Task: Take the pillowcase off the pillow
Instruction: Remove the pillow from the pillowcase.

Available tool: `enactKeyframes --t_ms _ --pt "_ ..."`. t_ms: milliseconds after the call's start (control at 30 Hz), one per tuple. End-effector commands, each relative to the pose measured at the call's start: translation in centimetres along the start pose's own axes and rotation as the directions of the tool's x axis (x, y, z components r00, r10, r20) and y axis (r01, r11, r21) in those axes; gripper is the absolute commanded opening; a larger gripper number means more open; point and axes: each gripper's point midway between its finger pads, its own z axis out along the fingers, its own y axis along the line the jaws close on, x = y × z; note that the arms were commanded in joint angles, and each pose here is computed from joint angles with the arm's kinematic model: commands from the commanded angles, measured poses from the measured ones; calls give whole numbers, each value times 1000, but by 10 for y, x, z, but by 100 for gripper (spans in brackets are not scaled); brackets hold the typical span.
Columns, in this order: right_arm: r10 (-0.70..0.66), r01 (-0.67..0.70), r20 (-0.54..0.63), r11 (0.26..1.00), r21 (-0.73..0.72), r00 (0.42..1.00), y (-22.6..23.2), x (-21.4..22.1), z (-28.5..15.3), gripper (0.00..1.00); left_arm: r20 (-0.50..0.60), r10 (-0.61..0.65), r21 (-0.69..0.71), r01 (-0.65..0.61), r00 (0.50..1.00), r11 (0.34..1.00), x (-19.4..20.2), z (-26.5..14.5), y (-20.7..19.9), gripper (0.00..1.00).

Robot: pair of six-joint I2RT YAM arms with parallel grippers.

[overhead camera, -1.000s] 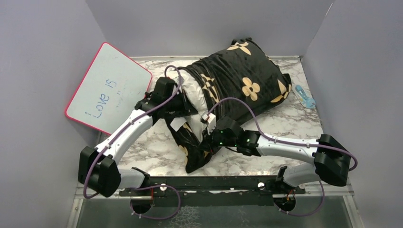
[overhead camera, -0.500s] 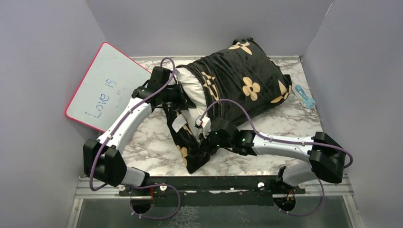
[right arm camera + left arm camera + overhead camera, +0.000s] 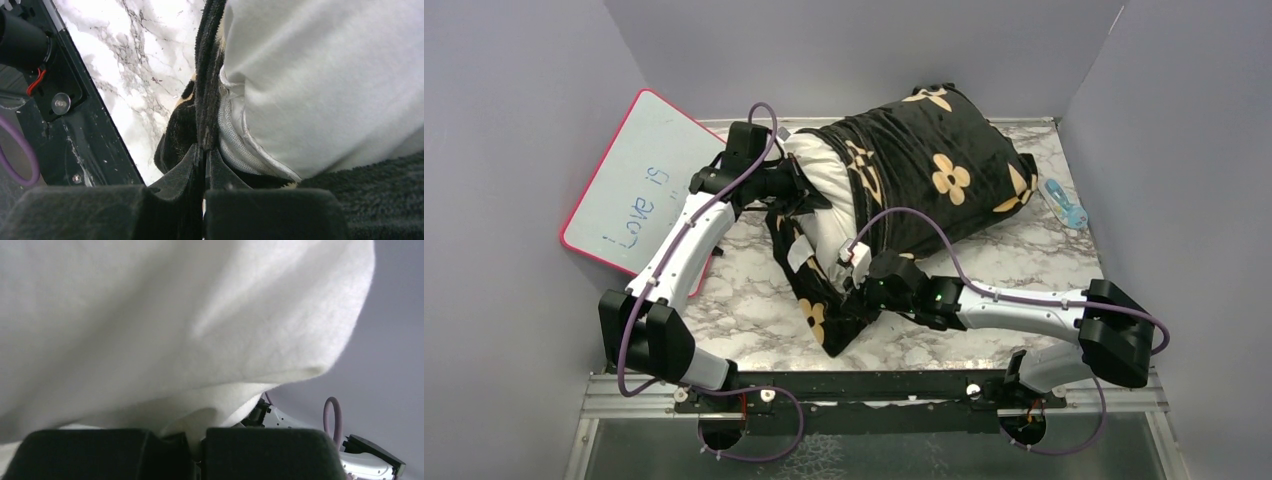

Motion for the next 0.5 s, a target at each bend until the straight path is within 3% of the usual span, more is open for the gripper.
enactKeyframes --t_ms 0,233,400,433,467 --pt "74 -122 -436 989 -84 897 34 128 -28 1 447 189 265 -332 874 905 -98 -80 -117 0" --pt "134 -164 -462 986 -25 877 28 144 -25 1 443 233 248 -368 866 896 -109 -97 -118 0" --pt "177 -190 -405 982 7 897 27 127 -19 1 392 244 255 -360 887 898 -98 -85 -103 0" --pt "191 -198 -374 980 20 907 26 118 -18 1 390 252 241 -362 886 901 -94 -84 -96 1" --pt "205 -206 -339 978 34 918 25 108 -17 1 383 250 218 -350 889 911 -89 -80 -84 14"
